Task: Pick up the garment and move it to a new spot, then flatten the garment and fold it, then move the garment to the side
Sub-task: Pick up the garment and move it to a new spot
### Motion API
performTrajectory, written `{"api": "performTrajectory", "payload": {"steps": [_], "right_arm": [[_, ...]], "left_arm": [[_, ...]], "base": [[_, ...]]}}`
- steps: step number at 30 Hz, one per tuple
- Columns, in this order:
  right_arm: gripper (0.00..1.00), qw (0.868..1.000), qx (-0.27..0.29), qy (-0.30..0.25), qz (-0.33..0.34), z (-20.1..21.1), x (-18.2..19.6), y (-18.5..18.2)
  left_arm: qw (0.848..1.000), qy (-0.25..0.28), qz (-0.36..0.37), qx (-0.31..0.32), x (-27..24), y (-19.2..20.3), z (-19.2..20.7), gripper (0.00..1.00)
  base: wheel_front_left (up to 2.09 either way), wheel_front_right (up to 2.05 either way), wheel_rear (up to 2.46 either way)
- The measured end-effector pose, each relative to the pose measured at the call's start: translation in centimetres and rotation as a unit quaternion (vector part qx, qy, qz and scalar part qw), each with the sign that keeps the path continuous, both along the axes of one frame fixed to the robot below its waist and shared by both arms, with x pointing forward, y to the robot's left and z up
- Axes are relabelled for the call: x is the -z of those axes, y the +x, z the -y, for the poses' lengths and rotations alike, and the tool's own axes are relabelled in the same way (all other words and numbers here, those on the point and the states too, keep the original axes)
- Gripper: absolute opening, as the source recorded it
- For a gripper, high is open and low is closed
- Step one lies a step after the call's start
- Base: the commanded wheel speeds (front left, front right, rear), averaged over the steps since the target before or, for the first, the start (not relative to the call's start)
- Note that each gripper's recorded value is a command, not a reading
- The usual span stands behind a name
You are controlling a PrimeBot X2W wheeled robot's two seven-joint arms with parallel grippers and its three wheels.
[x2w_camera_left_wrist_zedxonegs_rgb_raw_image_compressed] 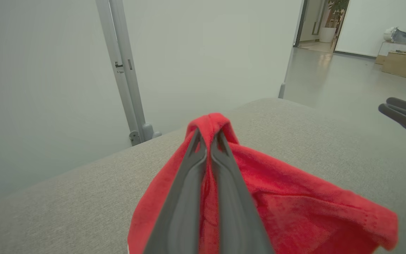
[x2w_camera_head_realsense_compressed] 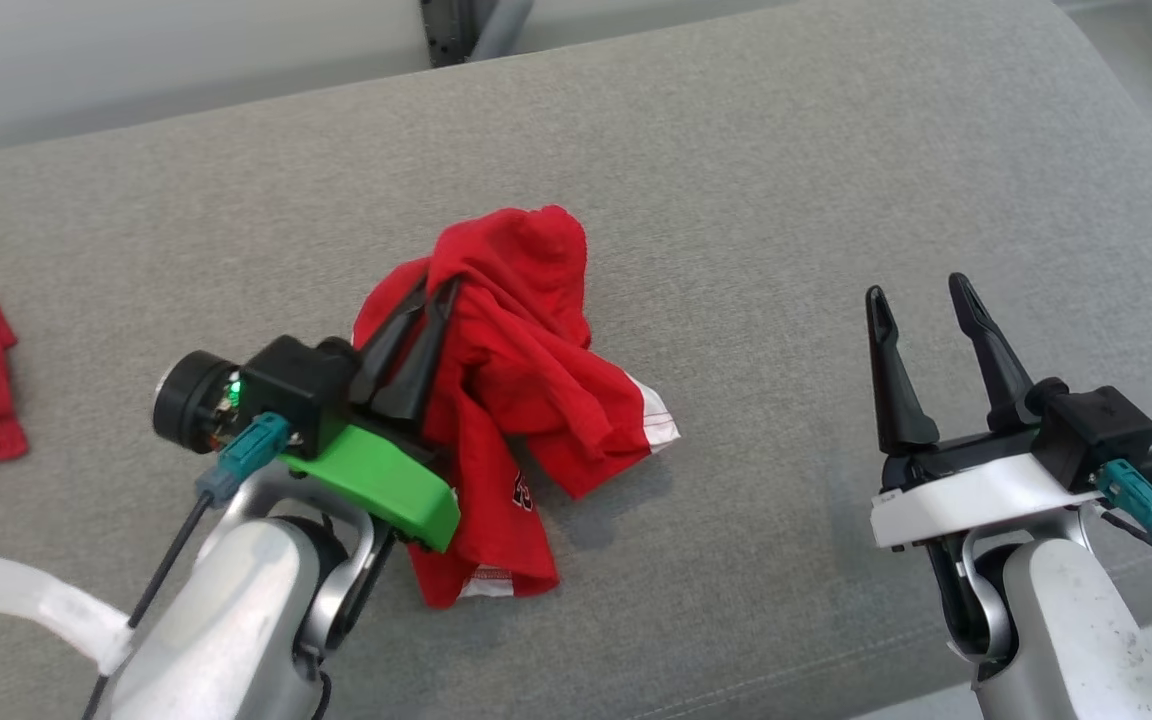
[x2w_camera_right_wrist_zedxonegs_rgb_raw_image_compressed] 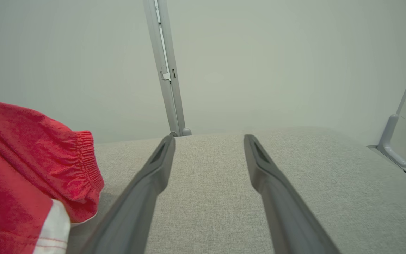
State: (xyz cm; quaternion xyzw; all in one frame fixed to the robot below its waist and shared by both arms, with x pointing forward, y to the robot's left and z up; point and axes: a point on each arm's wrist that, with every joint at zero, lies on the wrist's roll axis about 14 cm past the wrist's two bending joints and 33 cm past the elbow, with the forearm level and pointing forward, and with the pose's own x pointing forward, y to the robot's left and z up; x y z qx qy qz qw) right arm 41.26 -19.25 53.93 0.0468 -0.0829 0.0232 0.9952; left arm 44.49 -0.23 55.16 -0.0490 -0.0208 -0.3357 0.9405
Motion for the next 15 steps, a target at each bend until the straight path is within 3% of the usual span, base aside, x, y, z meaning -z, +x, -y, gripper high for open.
{"api": "performTrajectory", "payload": {"steps": [7, 9, 10, 11, 15], "right_arm": [[1.0, 0.999, 0.048, 0.0, -0.023, 3.1, 1.7, -0.8], [1.0, 0.998, 0.057, -0.001, -0.034, 3.7, 2.5, -1.0], [1.0, 0.998, 0.057, -0.001, -0.034, 3.7, 2.5, -1.0], [1.0, 0.997, 0.062, -0.003, -0.037, 4.1, 2.7, -1.0], [1.0, 0.996, 0.077, -0.006, -0.05, 5.0, 3.6, -1.3]], "left_arm": [[0.993, 0.014, -0.081, 0.09, 6.2, -0.2, 6.7, 0.0], [0.989, 0.017, -0.097, 0.108, 7.5, -0.3, 8.0, 0.44], [0.989, 0.017, -0.097, 0.108, 7.5, -0.3, 8.0, 0.91], [0.988, 0.016, -0.102, 0.116, 8.0, -0.4, 8.5, 1.0], [0.986, -0.002, -0.107, 0.129, 8.6, -0.5, 9.9, 1.0]], "base": [[0.0, 0.0, 0.0], [0.0, 0.0, 0.0], [0.0, 0.0, 0.0], [0.0, 0.0, 0.0], [0.0, 0.0, 0.0]]}}
